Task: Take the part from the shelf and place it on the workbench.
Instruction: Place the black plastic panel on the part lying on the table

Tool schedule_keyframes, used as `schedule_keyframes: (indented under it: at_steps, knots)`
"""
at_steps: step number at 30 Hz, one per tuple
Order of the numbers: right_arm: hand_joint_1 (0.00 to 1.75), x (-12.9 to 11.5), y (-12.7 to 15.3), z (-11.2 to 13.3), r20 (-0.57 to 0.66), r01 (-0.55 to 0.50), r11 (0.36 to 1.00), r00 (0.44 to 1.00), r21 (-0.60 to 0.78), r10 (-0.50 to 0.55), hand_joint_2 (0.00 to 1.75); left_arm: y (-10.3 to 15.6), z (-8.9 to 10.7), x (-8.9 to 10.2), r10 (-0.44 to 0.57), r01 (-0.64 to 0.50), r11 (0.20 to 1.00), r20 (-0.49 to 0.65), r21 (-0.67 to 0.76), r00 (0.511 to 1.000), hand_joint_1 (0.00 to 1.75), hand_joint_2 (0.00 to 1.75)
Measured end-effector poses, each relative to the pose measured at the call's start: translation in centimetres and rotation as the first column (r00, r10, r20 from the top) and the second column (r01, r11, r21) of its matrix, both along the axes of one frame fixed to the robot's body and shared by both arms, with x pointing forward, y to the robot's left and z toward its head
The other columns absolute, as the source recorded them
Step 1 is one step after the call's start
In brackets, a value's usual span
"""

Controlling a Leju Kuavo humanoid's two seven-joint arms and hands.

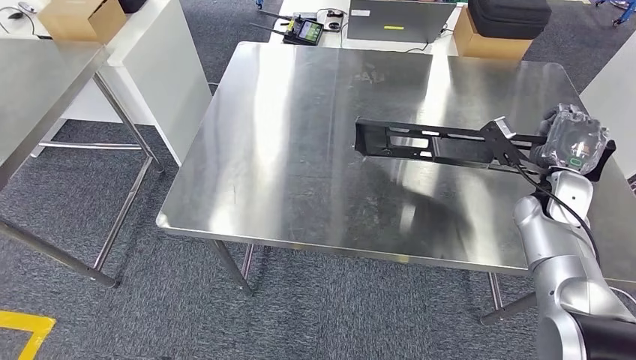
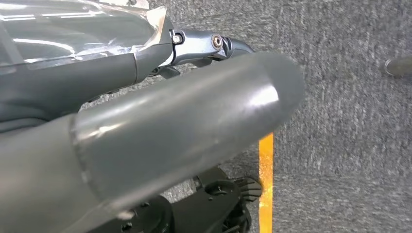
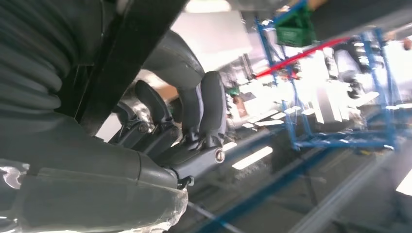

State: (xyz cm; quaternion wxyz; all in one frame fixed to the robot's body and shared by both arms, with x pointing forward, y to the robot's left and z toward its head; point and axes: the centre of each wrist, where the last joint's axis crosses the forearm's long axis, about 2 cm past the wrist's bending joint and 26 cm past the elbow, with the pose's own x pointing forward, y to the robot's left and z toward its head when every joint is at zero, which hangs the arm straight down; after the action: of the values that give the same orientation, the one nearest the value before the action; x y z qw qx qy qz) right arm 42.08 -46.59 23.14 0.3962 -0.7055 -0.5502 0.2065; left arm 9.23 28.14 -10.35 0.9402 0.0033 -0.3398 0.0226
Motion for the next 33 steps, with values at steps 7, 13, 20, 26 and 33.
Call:
schedule_keyframes:
  at_steps: [7,13,20,26,33]
  knots:
    - [1.75,-0.8,0.0,-0.3,0.026,0.010,0.999,1.000,-0.039,-0.009,1.75,0.0,0.0,0.0,-0.020,0.019,1.000,0.016,0.006,1.000,0.00,0.00]
    - [1.75,-1.2,0.0,-0.5,0.036,0.023,0.999,0.999,-0.023,-0.022,1.75,0.0,0.0,0.0,-0.021,0.021,1.000,0.016,0.007,1.000,0.00,0.00]
    - [1.75,-1.1,0.6,-0.7,0.030,0.038,0.999,0.999,-0.039,-0.036,1.75,0.0,0.0,0.0,-0.037,0.037,0.999,0.015,0.016,0.999,0.00,0.00]
    - [0.00,-0.8,1.9,-0.9,0.030,0.037,0.999,0.999,-0.027,-0.037,0.00,0.0,0.0,0.0,-0.042,0.042,0.999,-0.002,0.027,0.999,0.00,1.75]
    - [0.00,-0.3,3.0,-1.5,0.007,0.062,0.998,0.998,0.025,-0.062,0.00,0.0,0.0,0.0,-0.030,0.031,0.999,-0.056,0.019,0.998,0.00,0.00]
